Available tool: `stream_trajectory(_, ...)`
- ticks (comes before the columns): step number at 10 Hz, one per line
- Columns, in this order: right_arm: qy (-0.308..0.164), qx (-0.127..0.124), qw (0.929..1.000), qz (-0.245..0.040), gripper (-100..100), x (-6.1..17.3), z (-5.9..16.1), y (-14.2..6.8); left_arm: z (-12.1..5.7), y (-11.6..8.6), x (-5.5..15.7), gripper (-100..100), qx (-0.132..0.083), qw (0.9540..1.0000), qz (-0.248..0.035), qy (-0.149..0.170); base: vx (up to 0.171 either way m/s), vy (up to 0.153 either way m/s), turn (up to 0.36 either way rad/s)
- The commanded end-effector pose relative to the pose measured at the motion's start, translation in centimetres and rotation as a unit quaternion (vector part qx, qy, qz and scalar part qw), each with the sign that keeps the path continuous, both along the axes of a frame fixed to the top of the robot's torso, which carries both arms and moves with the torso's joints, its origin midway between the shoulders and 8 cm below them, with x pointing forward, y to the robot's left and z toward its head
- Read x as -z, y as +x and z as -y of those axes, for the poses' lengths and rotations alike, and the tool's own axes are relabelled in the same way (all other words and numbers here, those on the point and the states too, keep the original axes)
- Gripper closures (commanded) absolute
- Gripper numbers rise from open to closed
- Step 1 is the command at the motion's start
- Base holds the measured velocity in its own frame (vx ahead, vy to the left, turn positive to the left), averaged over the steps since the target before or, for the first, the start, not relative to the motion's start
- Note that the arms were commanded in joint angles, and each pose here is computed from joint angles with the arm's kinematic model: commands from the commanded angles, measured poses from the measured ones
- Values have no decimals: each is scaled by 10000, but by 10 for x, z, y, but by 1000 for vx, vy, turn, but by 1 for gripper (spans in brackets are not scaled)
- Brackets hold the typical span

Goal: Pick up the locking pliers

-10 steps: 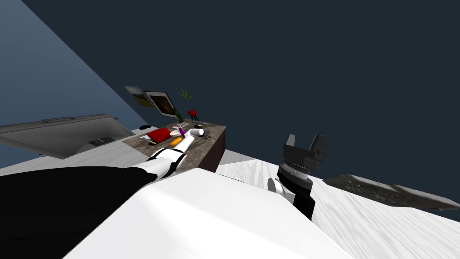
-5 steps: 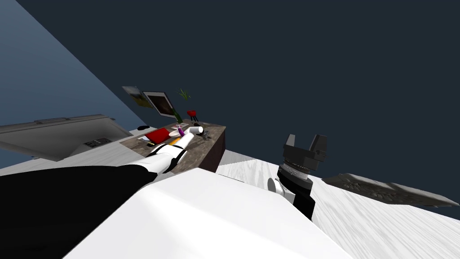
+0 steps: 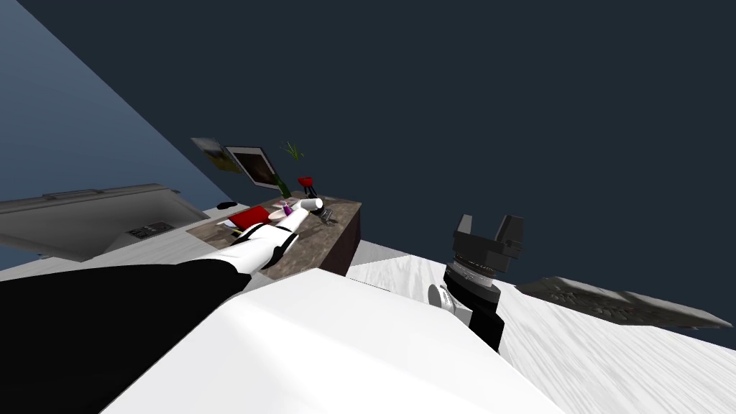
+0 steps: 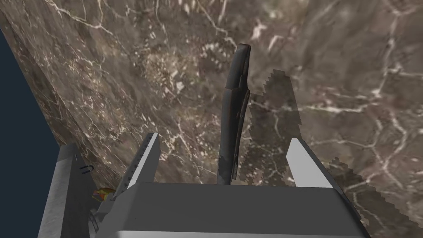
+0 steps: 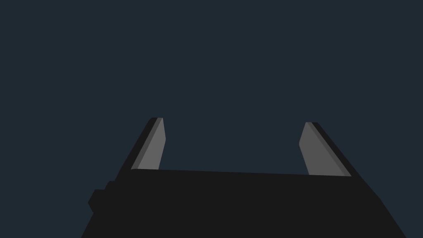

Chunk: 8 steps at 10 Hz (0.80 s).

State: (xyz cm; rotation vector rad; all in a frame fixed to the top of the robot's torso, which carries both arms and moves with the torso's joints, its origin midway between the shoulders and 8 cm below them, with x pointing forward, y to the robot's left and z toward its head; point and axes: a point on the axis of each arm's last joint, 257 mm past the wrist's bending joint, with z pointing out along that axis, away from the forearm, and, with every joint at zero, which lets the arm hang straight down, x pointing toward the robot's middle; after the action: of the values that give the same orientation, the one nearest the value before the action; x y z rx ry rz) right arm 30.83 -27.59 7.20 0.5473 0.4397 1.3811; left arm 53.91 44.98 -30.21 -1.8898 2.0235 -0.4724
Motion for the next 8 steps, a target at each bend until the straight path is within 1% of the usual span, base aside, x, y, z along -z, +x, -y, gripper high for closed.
stream_trajectory(1, 0, 0, 10000, 0, 0, 0, 0, 0, -4, -7, 0, -100, -5, 9998, -192, -19, 30, 18, -6)
stream_trajectory(4, 0, 0, 10000, 0, 0, 0, 0, 0, -13, -20, -3, -100, -13, 9986, -523, -40, 45, 26, -8)
stream_trajectory(5, 0, 0, 10000, 0, 0, 0, 0, 0, -15, -23, -3, -100, -14, 9982, -591, -42, 42, 21, 1)
stream_trajectory(6, 0, 0, 10000, 0, 0, 0, 0, 0, -13, -20, -3, -100, -20, 9985, -539, -41, 17, 8, -1)
stream_trajectory(7, 0, 0, 10000, 0, 0, 0, 0, 0, -14, -20, -3, 0, -14, 9985, -554, -41, 0, 0, 0)
stream_trajectory(8, 0, 0, 10000, 0, 0, 0, 0, 0, -19, -19, -3, -100, 19, 9986, -520, -13, 27, -29, 68)
